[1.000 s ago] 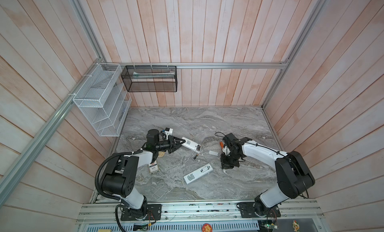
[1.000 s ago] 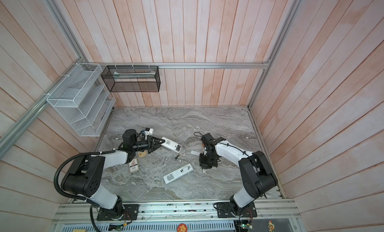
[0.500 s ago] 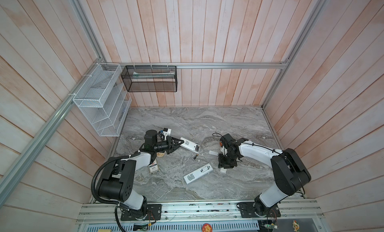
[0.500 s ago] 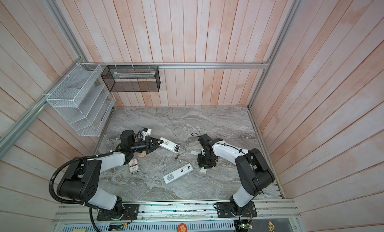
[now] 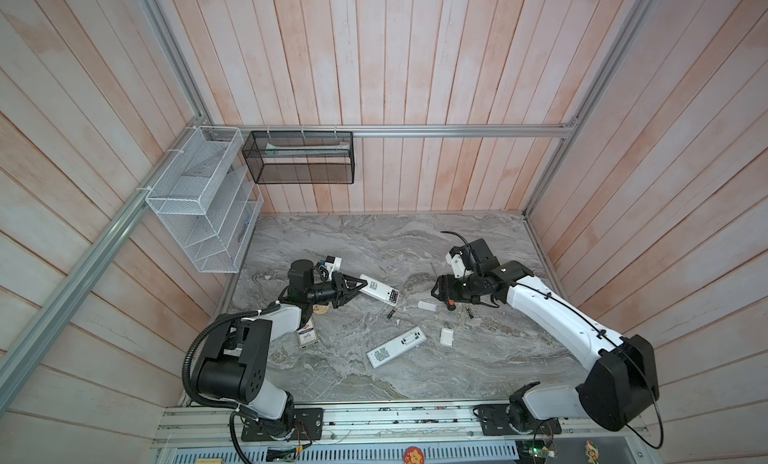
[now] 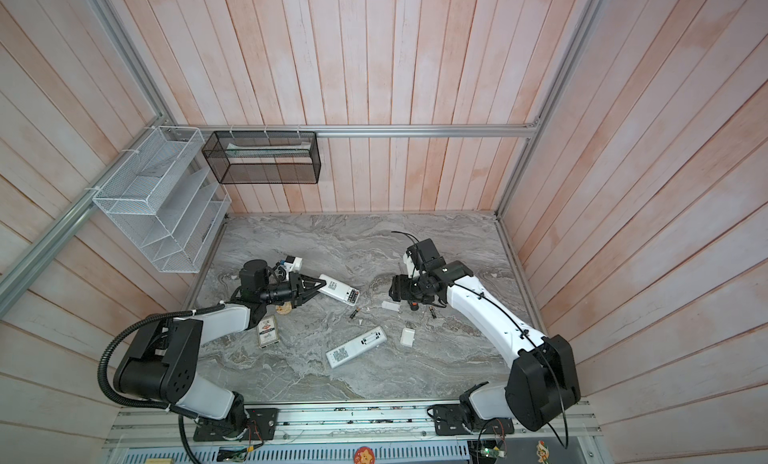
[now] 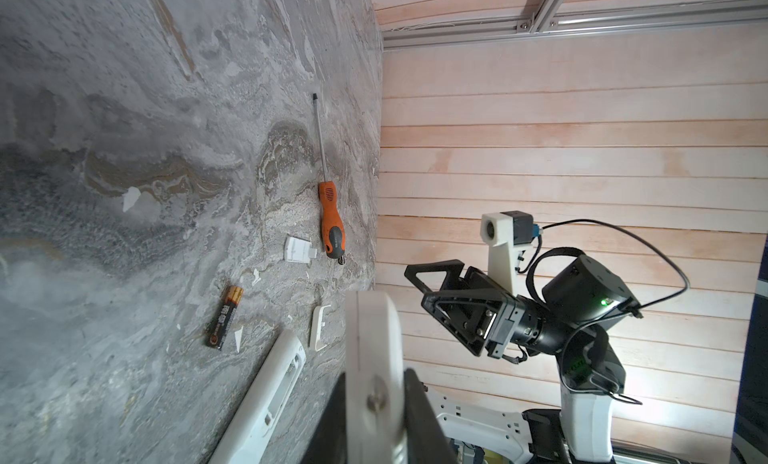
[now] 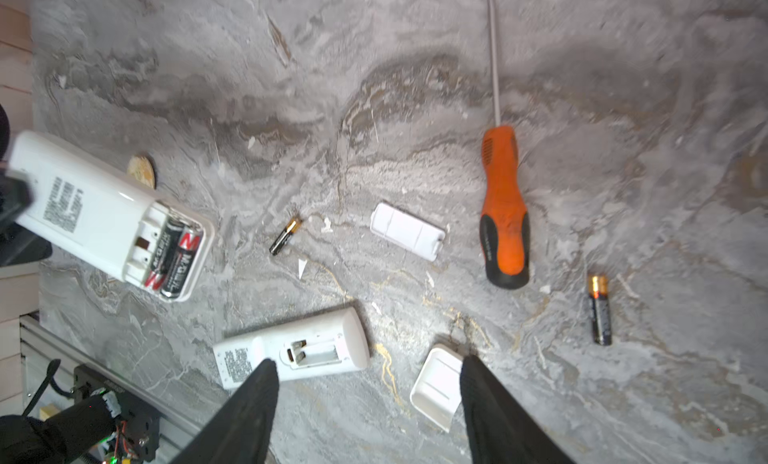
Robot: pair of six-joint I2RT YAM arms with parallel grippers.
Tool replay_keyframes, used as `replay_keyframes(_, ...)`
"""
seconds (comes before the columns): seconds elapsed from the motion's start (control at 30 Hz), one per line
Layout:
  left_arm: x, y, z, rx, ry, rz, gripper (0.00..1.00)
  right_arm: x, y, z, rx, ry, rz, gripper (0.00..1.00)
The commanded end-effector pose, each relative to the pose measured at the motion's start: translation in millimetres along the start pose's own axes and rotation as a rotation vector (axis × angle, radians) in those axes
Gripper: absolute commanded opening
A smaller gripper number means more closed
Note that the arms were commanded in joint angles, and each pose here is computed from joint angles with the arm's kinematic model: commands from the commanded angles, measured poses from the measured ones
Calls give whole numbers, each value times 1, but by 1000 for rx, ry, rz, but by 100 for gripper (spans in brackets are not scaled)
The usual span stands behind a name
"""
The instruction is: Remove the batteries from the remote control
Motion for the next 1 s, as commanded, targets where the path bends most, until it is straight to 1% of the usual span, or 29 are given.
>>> replay_keyframes(0.0,6,1,2,-17,-25,8,21,-20,-10,13,28,-8,-59,71)
replay_keyframes(0.17,22,-1,6,-44,-11,37,21,-28,-24,32,58,4,-117,72)
replay_keyframes(0.37,51,2,12,-109,28,74,21,-43,-46,36,96,27,-206,73)
replay_keyframes(0.6,83,8,17,-156,77,83,22,-49,-71,35,148,37,-214,72)
replay_keyframes(0.8,97,7,14,-148,104,102,24,-53,-86,31,181,34,-208,70)
replay_keyframes(0.83,100,8,13,-146,108,107,26,-54,-89,30,187,32,-206,70)
replay_keyframes(0.87,102,8,12,-145,113,113,30,-55,-91,29,190,31,-205,70)
replay_keyframes(0.97,106,11,10,-139,125,133,40,-57,-96,27,202,26,-208,69)
Point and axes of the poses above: each gripper's point midway between its finger pads, its own y axis back along the fingers, its own x axis along the line the jaws close on, z = x × y, the point moved 5 cm from there along y, back along the fingers, and after that the axes turned 10 degrees about -y, right-handed, at the moved point
